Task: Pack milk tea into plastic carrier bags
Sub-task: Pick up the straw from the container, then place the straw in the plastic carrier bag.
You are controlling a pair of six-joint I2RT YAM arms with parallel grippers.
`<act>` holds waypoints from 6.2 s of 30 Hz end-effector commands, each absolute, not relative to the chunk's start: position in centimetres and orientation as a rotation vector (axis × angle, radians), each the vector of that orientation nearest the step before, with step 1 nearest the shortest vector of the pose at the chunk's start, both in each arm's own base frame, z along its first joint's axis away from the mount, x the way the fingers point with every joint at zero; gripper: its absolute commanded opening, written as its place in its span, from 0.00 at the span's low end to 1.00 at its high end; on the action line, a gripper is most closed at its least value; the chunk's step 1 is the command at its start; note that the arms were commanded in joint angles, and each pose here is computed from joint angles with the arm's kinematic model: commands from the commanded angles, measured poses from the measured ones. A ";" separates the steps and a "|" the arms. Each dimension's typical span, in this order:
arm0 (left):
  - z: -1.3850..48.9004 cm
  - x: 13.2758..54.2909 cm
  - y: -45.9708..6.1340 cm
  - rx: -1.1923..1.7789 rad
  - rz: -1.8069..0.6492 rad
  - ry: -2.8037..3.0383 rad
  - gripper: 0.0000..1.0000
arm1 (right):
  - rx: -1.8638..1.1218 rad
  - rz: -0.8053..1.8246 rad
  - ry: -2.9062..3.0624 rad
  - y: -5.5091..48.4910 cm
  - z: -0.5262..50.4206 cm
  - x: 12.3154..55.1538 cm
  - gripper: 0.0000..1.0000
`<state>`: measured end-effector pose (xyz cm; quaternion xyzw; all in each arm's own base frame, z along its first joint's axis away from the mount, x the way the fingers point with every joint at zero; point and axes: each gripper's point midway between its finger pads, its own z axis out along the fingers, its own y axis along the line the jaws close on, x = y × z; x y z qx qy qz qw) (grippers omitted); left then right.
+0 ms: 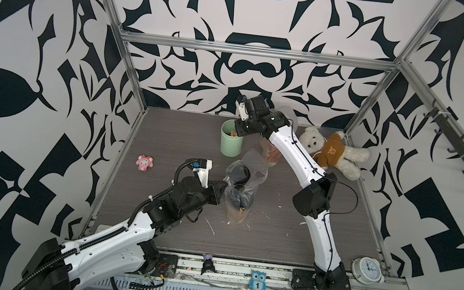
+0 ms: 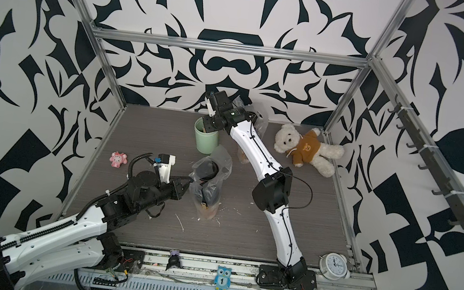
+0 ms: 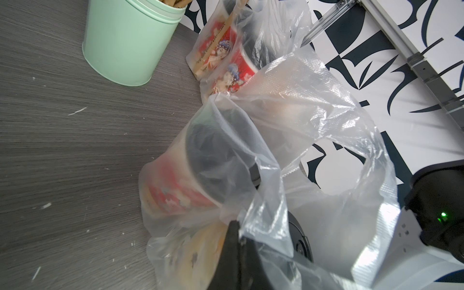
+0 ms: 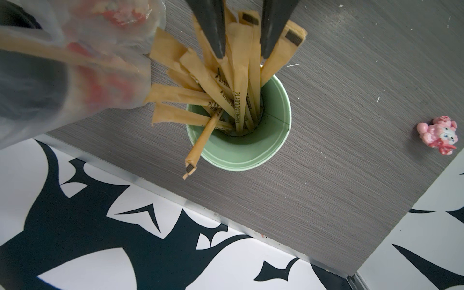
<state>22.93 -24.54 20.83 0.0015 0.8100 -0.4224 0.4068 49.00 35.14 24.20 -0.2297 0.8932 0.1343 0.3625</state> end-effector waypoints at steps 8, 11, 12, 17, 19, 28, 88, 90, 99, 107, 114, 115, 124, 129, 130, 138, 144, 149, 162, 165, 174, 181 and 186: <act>20.4 22.7 -24.2 0.009 -1.050 2.043 0.00 | -0.556 0.423 2.227 35.6 27.9 48.8 0.14; 20.5 22.7 -24.2 0.010 -1.049 2.043 0.00 | -0.552 0.427 2.219 35.6 28.2 48.8 0.12; 20.5 22.7 -24.2 0.009 -1.049 2.042 0.00 | -0.551 0.428 2.218 35.6 28.2 48.9 0.12; 20.5 22.7 -24.2 0.008 -1.050 2.041 0.00 | -0.551 0.436 2.208 35.7 28.5 48.9 0.17; 20.5 22.7 -24.2 0.008 -1.050 2.041 0.00 | -0.550 0.437 2.209 35.7 28.6 48.8 0.17; 20.5 22.7 -24.1 0.005 -1.052 2.040 0.00 | -0.550 0.439 2.201 35.6 29.1 48.6 0.22; 20.3 22.6 -23.8 -0.007 -1.049 2.039 0.00 | -0.583 0.523 2.189 36.5 31.0 46.5 0.21; 20.3 22.6 -23.9 -0.004 -1.050 2.039 0.00 | -0.583 0.521 2.194 36.4 30.8 46.5 0.22; 20.4 22.5 -23.8 -0.007 -1.049 2.038 0.00 | -0.573 0.500 2.191 36.2 30.9 46.6 0.00; 20.3 22.6 -23.8 -0.007 -1.046 2.037 0.00 | -0.559 0.484 2.130 35.5 33.5 46.6 0.00; 20.5 22.6 -23.9 0.000 -1.051 2.034 0.00 | -0.556 0.477 2.066 34.8 36.2 46.0 0.00; 20.5 22.6 -23.9 -0.001 -1.051 2.034 0.00 | -0.556 0.475 2.067 34.8 36.2 46.1 0.00; 20.6 22.6 -23.9 0.005 -1.045 2.032 0.00 | -0.542 0.491 1.999 33.7 39.9 44.7 0.00; 20.4 22.6 -23.9 0.005 -1.047 2.031 0.00 | -0.549 0.527 1.921 32.8 43.6 42.8 0.00; 20.4 22.6 -23.9 0.004 -1.049 2.029 0.00 | -0.554 0.530 1.914 32.7 43.9 42.6 0.00; 20.4 22.5 -23.7 -0.003 -1.053 2.025 0.00 | -0.568 0.513 1.973 34.0 40.1 44.4 0.00; 20.3 22.4 -23.1 -0.018 -1.029 2.030 0.00 | -0.560 0.530 1.963 34.8 40.0 45.2 0.00; 20.4 22.4 -22.9 -0.023 -1.025 2.026 0.00 | -0.560 0.512 1.898 32.8 44.4 42.9 0.00; 20.5 22.7 -23.3 -0.007 -1.025 2.018 0.00 | -0.703 0.480 1.843 27.3 50.4 28.5 0.00; 20.7 22.8 -23.2 -0.007 -1.013 2.013 0.00 | -0.744 0.504 1.894 27.0 49.4 26.1 0.00; 20.4 23.2 -22.9 -0.019 -0.974 2.017 0.00 | -0.850 0.498 2.092 26.1 45.2 22.5 0.00; 20.6 23.6 -23.3 -0.009 -0.958 2.021 0.00 | -0.834 0.485 2.149 24.5 44.4 21.2 0.00; 20.5 23.7 -23.4 -0.018 -0.958 2.027 0.00 | -0.831 0.497 2.174 23.9 43.7 20.4 0.00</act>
